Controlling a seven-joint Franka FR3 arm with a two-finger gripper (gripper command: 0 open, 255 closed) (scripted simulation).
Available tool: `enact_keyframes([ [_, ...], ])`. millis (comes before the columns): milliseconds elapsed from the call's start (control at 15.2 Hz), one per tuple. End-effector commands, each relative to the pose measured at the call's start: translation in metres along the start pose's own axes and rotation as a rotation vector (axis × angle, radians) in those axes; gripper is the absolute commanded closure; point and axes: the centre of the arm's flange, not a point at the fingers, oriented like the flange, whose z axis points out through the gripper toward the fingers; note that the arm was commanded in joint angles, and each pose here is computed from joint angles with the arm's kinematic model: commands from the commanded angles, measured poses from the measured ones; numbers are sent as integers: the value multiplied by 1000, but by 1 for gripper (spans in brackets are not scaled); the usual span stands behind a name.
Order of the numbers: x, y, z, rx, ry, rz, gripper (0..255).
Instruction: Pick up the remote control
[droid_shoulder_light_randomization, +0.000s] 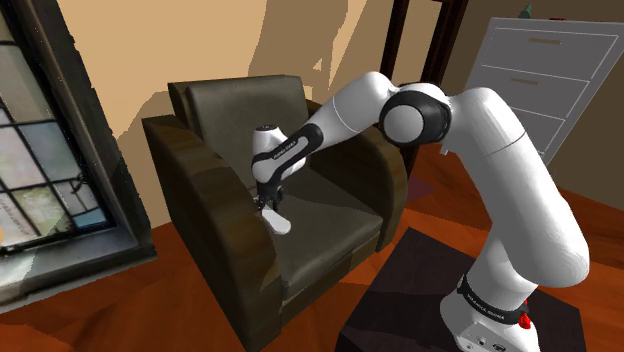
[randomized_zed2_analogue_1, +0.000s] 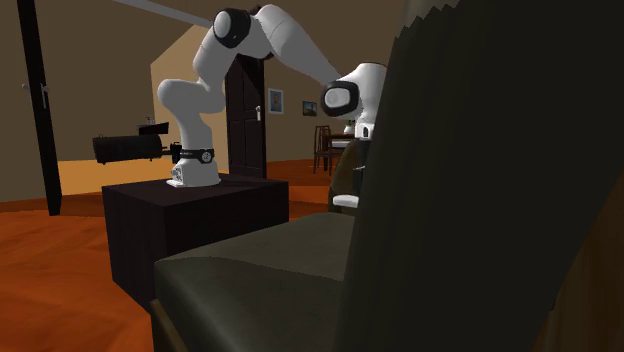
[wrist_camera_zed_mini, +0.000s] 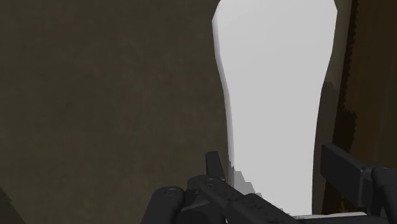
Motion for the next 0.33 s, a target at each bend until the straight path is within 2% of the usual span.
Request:
enact_keyframes([
  [0, 0, 0, -11, 0, 0, 0, 255],
  [264, 0, 0, -22, 0, 0, 0, 255],
])
